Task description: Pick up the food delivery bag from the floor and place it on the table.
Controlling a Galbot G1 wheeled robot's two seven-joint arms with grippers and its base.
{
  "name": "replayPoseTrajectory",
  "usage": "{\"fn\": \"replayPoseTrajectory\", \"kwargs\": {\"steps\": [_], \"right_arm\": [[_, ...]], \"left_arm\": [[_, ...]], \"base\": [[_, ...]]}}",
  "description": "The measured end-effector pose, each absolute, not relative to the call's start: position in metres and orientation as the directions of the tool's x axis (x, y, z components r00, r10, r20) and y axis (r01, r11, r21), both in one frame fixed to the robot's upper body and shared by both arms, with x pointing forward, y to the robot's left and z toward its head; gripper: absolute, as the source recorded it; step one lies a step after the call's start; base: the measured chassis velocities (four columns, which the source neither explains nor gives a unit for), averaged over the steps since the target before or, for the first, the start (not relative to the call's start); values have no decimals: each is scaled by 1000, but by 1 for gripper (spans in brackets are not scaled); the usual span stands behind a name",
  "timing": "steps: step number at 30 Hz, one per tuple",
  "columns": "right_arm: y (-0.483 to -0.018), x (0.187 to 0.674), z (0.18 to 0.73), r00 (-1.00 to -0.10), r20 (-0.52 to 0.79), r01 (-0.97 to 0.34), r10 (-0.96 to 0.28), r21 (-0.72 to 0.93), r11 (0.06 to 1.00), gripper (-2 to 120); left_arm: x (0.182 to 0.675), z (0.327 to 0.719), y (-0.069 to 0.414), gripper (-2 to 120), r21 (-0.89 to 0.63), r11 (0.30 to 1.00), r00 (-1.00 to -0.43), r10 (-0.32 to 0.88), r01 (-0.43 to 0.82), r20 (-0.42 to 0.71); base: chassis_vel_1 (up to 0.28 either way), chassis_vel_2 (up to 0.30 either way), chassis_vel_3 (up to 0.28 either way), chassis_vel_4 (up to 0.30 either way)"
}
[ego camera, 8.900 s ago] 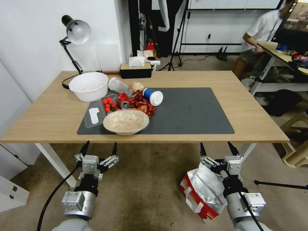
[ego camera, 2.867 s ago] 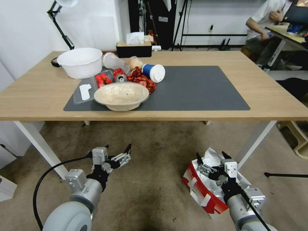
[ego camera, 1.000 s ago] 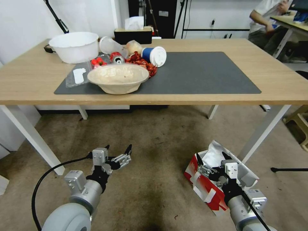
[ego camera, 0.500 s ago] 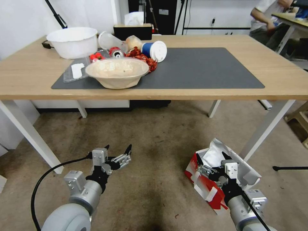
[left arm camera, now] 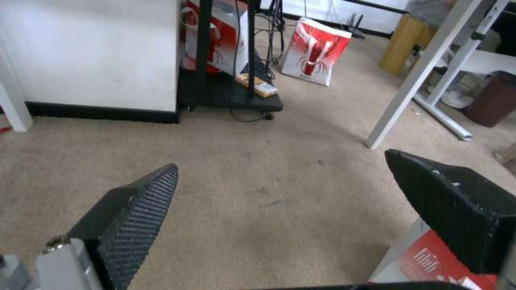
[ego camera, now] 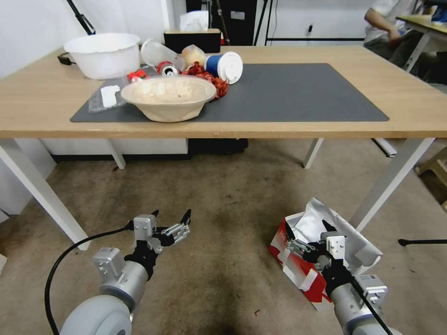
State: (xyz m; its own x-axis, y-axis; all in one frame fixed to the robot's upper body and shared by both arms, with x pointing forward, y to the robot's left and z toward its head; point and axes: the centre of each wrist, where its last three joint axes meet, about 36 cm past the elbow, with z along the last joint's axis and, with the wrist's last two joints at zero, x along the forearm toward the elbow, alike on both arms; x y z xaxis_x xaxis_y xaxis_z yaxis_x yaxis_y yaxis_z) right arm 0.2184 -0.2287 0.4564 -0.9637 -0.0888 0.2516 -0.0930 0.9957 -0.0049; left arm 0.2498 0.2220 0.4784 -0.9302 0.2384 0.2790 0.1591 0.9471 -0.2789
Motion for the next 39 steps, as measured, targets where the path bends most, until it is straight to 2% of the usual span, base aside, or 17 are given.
{"fn": "replayPoseTrajectory", "kwargs": {"steps": [39], "right_arm": [[-230, 220, 455, -963, 251, -98, -92, -10, 995, 100]], "left_arm": [[250, 476, 222, 95, -278, 947, -928, 242, 163, 282]], "base": [[0, 0, 0, 0]]}}
